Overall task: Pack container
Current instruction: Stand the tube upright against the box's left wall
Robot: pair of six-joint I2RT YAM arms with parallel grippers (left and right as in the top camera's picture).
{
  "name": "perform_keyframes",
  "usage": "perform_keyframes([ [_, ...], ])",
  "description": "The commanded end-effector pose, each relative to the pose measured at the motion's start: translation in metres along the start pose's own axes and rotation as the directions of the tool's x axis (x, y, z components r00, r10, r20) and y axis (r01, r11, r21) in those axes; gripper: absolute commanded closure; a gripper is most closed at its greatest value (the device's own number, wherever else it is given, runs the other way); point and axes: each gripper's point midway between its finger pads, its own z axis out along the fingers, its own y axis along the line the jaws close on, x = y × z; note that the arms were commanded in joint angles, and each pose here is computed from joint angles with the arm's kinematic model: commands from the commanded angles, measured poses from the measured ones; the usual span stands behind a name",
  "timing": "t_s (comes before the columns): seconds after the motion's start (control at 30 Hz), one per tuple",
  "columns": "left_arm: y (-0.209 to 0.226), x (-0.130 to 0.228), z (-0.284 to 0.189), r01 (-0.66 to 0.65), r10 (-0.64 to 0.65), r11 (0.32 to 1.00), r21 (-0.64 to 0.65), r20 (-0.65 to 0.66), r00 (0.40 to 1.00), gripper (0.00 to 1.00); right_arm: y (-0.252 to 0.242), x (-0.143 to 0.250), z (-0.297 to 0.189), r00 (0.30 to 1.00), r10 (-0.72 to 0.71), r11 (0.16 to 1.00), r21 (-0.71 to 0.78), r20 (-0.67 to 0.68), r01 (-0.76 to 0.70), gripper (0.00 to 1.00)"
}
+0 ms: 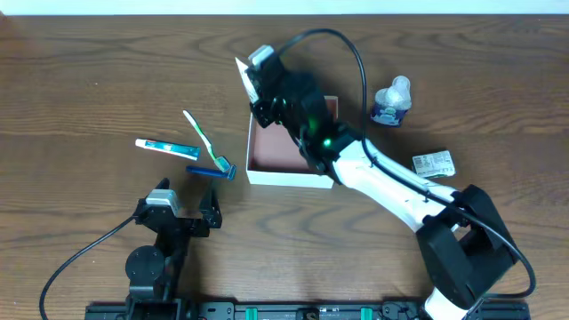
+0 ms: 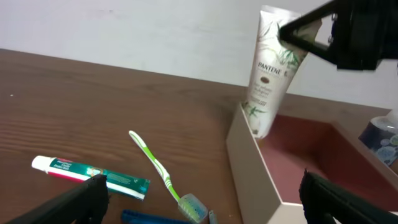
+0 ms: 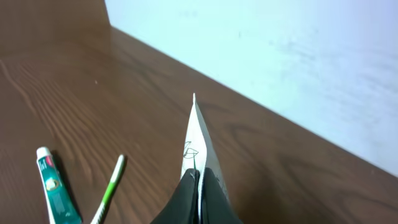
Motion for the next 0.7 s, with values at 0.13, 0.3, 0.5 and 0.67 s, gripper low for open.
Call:
perform_keyframes([
  [0.13,0.004,0.016,0.001,0.008,-0.009,1.0,-0.01,-0.049,0.999,0.02,0.001,0.006,-0.006,0.996,-0.058,0.998,-0.008,0.062,0.059,0.99],
  [0.3,0.004,0.016,0.001,0.008,-0.009,1.0,-0.01,-0.049,0.999,0.02,-0.008,0.019,-0.008,0.996,-0.071,0.997,0.009,0.054,0.07,0.99],
  [0.5,0.004,0.016,0.001,0.008,-0.009,1.0,-0.01,-0.049,0.999,0.02,-0.024,0.023,-0.009,0.996,-0.073,0.997,0.037,0.045,0.072,0.99],
  [0.67,0.004,0.016,0.001,0.008,-0.009,1.0,-0.01,-0.049,0.999,0.02,-0.033,0.022,-0.009,0.996,-0.07,0.996,0.052,0.05,0.068,0.66],
])
